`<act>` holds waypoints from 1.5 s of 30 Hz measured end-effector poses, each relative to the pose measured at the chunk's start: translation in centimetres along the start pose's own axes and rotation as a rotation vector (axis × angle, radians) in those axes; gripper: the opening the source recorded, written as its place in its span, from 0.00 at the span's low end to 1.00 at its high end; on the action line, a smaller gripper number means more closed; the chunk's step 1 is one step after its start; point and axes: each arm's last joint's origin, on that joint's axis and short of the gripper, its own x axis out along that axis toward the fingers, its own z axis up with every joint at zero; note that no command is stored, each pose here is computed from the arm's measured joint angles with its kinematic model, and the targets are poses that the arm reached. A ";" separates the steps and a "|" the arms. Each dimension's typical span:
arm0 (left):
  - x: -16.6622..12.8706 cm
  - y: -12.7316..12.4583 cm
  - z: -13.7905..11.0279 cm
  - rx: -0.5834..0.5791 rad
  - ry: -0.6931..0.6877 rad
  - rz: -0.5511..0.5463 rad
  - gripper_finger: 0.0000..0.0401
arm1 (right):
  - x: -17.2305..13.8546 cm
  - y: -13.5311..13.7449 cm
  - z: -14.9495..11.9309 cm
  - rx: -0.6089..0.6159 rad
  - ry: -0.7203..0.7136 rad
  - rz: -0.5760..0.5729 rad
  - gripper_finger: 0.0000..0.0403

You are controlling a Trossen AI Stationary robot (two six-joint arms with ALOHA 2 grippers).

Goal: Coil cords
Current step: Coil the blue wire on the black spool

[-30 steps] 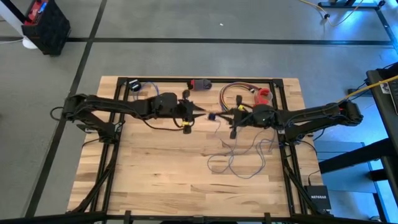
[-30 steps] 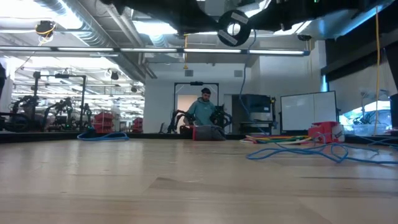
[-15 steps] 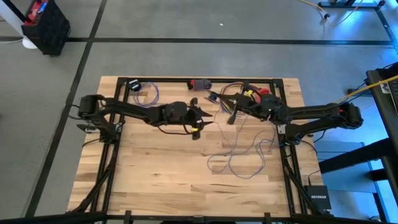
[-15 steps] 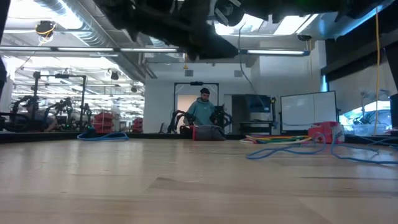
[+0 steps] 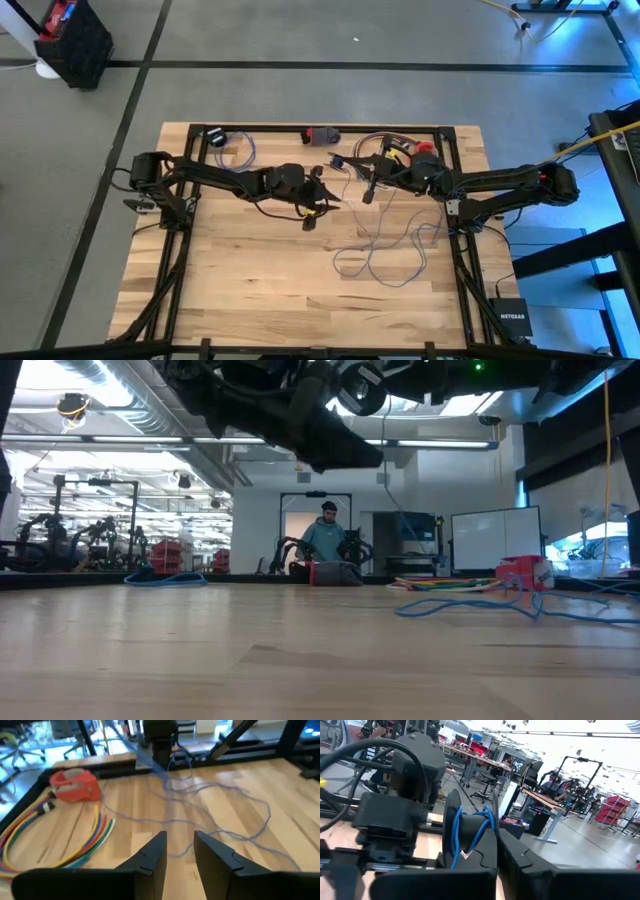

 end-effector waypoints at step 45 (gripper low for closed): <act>-1.4 2.2 -0.6 -0.019 0.158 0.304 0.01 | -1.3 -0.2 0.6 0.047 0.019 0.099 0.01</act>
